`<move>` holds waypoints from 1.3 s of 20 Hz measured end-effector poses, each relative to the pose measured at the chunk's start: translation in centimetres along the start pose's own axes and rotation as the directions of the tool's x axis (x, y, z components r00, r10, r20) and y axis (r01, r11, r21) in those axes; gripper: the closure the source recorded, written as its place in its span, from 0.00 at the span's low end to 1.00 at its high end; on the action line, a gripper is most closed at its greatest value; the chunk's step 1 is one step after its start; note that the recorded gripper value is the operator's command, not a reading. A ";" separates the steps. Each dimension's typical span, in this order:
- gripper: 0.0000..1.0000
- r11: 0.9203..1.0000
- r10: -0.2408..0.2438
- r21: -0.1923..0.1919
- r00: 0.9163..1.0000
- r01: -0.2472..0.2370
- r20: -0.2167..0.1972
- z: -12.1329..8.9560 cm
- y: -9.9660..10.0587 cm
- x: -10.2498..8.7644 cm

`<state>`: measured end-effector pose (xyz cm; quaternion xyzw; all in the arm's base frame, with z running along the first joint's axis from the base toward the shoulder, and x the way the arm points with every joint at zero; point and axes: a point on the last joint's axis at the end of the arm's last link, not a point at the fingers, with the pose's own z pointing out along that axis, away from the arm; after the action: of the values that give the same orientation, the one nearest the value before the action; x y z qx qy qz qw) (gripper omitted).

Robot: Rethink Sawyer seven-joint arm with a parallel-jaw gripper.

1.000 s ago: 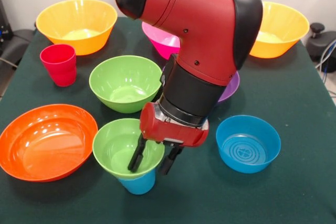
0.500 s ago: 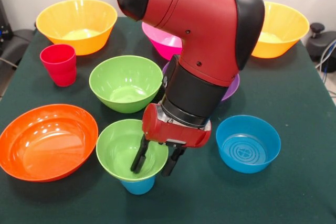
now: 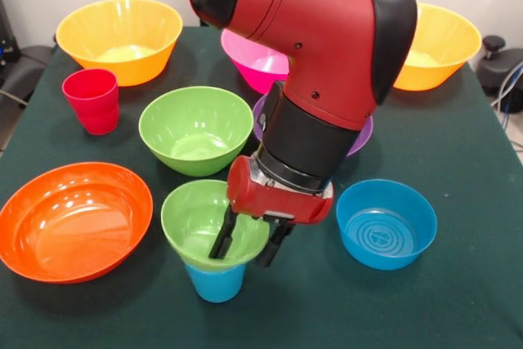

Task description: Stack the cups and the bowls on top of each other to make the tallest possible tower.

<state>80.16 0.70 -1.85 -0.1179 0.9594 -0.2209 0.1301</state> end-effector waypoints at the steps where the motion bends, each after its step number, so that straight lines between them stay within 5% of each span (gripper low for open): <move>1: 0.00 1.000 0.002 -0.002 1.000 -0.002 -0.004 -0.1 0.0 0.2; 8: 0.00 0.999 0.026 -0.019 0.999 -0.027 -0.044 -1.5 -0.7 2.0; 19: 0.00 0.998 0.051 -0.041 0.997 -0.053 -0.052 -2.3 -1.1 2.2; 26: 0.00 0.993 0.064 -0.094 0.991 -0.075 -0.119 -2.0 0.1 2.8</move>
<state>76.88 0.80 -0.74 -0.0776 0.9785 -0.1752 0.0759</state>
